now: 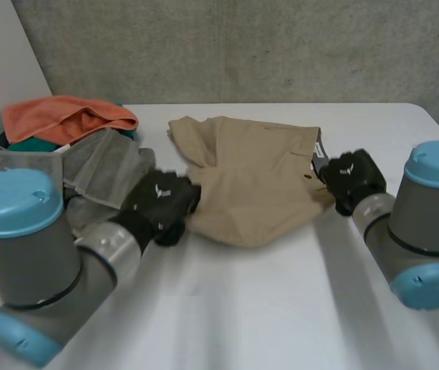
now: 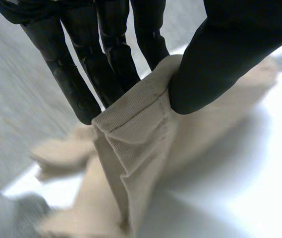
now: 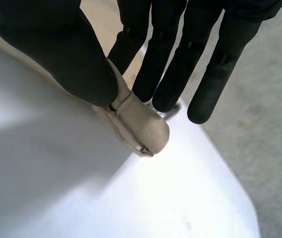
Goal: Fold the laundry.
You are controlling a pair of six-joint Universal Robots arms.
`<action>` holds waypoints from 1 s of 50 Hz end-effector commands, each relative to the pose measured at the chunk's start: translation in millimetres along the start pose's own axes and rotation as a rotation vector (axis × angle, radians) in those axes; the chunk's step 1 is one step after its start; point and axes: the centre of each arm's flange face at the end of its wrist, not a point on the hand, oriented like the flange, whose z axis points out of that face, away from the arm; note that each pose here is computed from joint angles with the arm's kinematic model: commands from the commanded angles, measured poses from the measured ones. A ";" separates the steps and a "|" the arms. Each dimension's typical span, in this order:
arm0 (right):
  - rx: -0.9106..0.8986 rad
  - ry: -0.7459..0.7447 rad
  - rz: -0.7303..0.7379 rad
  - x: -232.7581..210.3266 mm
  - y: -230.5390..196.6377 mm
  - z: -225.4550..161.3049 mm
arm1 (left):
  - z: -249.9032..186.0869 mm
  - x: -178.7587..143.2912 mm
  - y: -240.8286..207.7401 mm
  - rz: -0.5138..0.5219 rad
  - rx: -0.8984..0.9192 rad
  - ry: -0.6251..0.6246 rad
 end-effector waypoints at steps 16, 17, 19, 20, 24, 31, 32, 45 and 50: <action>-0.357 -0.337 -0.353 -1.8 13.5 -153.9 | -137.5 83.2 -3.6 0.013 -0.523 0.430; -0.352 -0.336 -0.352 -1.3 12.4 -156.0 | -139.4 85.3 -5.5 0.021 -0.516 0.437; -0.337 -0.330 -0.347 -0.1 9.9 -158.9 | -140.3 86.8 -9.3 0.031 -0.498 0.438; -0.336 -0.329 -0.346 0.2 9.8 -159.3 | -137.5 85.8 -13.4 0.034 -0.477 0.433; -0.334 -0.312 -0.342 4.4 9.5 -155.6 | -117.3 71.7 -23.8 0.037 -0.418 0.370; -0.168 -0.136 -0.286 22.2 -9.0 -111.0 | -35.8 27.7 -34.6 0.142 -0.177 0.179; -0.133 -0.096 -0.250 23.3 -9.7 -92.7 | -24.9 23.2 -35.5 0.153 -0.140 0.156; 0.042 0.087 -0.092 19.5 -2.1 30.6 | 131.0 -37.2 -4.0 0.291 0.296 -0.147; 0.144 0.200 -0.068 20.1 2.7 71.4 | 159.0 -44.1 11.1 0.299 0.328 -0.175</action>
